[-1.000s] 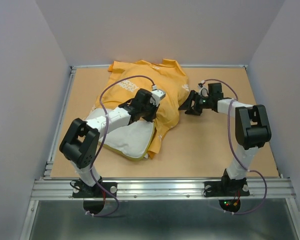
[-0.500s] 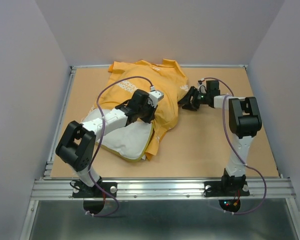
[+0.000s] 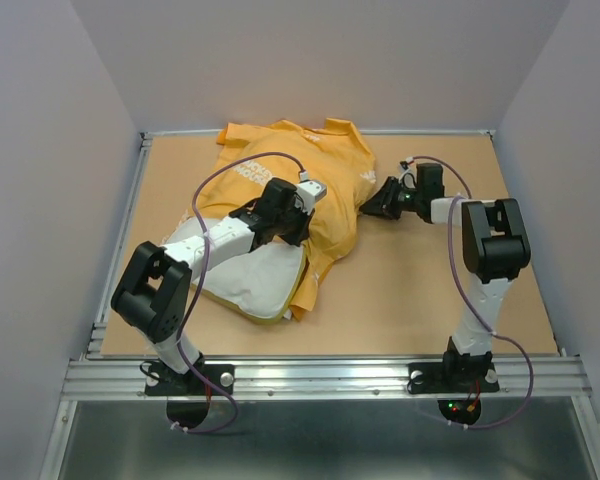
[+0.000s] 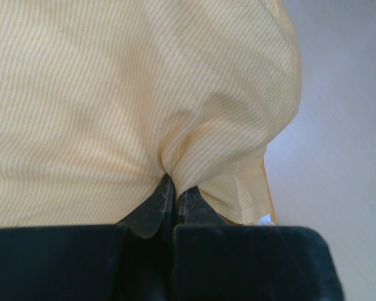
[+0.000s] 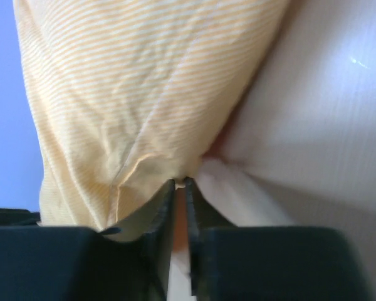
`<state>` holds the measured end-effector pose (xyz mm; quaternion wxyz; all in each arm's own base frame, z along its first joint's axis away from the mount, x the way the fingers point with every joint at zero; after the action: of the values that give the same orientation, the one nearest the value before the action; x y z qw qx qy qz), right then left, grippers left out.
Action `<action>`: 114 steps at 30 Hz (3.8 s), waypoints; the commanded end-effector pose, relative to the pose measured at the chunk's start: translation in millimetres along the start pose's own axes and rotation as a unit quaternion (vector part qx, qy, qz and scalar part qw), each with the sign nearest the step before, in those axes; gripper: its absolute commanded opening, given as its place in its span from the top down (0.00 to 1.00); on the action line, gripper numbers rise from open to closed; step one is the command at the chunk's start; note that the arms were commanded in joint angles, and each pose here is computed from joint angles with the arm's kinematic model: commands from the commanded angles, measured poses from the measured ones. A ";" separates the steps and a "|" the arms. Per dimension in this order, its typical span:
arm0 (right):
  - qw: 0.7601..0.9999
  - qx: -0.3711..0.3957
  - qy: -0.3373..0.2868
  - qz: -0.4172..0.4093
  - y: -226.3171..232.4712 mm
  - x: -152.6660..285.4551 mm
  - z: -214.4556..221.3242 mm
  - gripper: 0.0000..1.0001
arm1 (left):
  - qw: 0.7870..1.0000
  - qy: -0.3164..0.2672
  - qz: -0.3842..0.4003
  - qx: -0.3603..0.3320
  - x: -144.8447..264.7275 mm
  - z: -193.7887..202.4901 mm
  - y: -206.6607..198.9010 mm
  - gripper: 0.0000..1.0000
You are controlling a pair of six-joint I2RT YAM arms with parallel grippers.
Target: Put the pillow into the pillowcase
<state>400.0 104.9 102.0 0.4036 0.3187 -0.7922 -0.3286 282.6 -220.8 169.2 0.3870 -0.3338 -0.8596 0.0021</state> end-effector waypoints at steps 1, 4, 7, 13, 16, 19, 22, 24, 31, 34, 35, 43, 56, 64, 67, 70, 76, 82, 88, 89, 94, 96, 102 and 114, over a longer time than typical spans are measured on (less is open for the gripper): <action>0.991 0.107 -0.040 0.063 14.7 23.2 -18.4 0.51 | 0.999 -0.037 0.020 -0.003 5.7 -18.2 -3.2 1.00; 0.993 0.092 -0.030 0.069 14.4 25.4 -16.5 0.18 | 0.999 -0.031 0.034 -0.006 6.4 -15.0 -4.2 1.00; 0.995 0.060 -0.027 0.068 6.4 14.1 -22.1 0.17 | 0.999 -0.024 0.036 -0.006 6.0 -12.0 -3.5 1.00; 0.997 0.013 -0.030 0.066 -16.6 -13.1 -36.0 0.19 | 0.999 -0.023 0.038 -0.003 9.1 -11.1 -2.4 1.00; 0.999 -0.014 -0.036 0.024 -18.6 -20.4 -35.6 0.42 | 0.999 -0.023 0.038 -0.002 9.4 -11.2 -1.1 1.00; 0.998 -0.034 -0.048 -0.028 -4.7 -14.2 -32.1 0.73 | 0.999 -0.026 0.035 0.006 9.1 -13.5 2.6 1.00; 0.997 -0.044 -0.040 -0.047 16.5 4.2 -21.8 0.97 | 0.998 -0.035 0.038 0.018 7.3 -17.9 4.3 1.00; 0.997 -0.050 -0.029 -0.059 31.2 15.8 -14.0 0.99 | 0.998 -0.040 0.037 0.028 4.1 -21.6 6.1 1.00; 0.994 -0.026 0.070 -0.083 81.5 44.9 43.7 0.99 | 0.993 -0.097 0.055 0.044 -2.4 -66.3 -1.9 1.00; 0.995 0.006 0.095 -0.042 73.4 54.3 41.5 0.99 | 0.991 -0.104 0.057 0.056 -2.1 -73.2 -4.1 1.00; 0.994 0.000 0.104 -0.025 71.8 56.4 42.2 0.99 | 0.990 -0.110 0.060 0.060 0.2 -75.8 -5.6 1.00; 0.994 0.020 0.087 0.064 44.5 44.2 18.4 0.91 | 0.976 -0.163 0.110 0.096 16.0 -91.8 -23.2 1.00; 0.955 0.183 0.087 0.216 62.4 93.1 -6.8 0.28 | 0.956 -0.180 0.133 0.191 73.5 -81.7 25.3 0.24; 0.916 0.343 0.079 0.196 144.8 55.6 -0.6 0.29 | 0.902 -0.200 0.022 0.383 160.7 11.9 63.9 0.01; 0.896 0.393 0.102 0.180 169.7 16.7 13.8 0.30 | 0.886 -0.164 -0.036 0.432 158.7 44.2 76.5 0.02; 0.858 0.467 0.134 0.166 196.1 -25.1 41.6 0.30 | 0.872 -0.128 -0.064 0.468 155.6 77.7 81.7 0.04; 0.831 0.486 0.199 0.184 189.0 -52.1 84.1 0.29 | 0.853 -0.109 -0.042 0.509 143.3 99.8 80.8 0.11; 0.816 0.499 0.218 0.196 184.1 -52.8 98.6 0.33 | 0.832 -0.089 0.000 0.548 117.7 122.7 76.2 0.12; 0.808 0.513 0.235 0.169 187.0 -63.9 101.9 0.80 | 0.843 -0.078 0.037 0.530 85.8 111.1 56.6 0.15; 0.812 0.510 0.241 0.151 192.1 -66.5 102.6 0.90 | 0.838 -0.095 0.056 0.534 82.5 102.4 54.8 0.20; 0.842 0.449 0.274 -0.122 267.8 -60.7 121.1 0.99 | 0.809 -0.129 0.149 0.554 64.1 59.5 50.7 0.83; 0.832 0.422 0.263 -0.245 311.9 -42.1 114.5 0.99 | 0.798 -0.176 0.186 0.546 67.1 23.5 52.1 1.00; 0.842 0.438 0.227 -0.218 305.6 -13.3 102.0 0.96 | 0.784 -0.205 0.198 0.551 71.3 2.3 51.8 1.00; 0.905 0.357 0.179 0.147 162.9 73.3 70.0 0.13 | 0.832 -0.176 0.149 0.504 56.9 27.7 30.6 0.86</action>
<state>273.4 209.1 227.0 0.4181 0.4673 -0.7729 0.0974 247.3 -149.2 151.7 0.4049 -0.1609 -0.6937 0.5735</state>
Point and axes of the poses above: each gripper's point midway between its finger pads, its own x axis back along the fingers, its own y axis along the line the jaws close on, z = x × y, the point moved 10 cm from there along x, back along the fingers, and after that the axes turned 11 degrees about x, right-handed, at the moved point
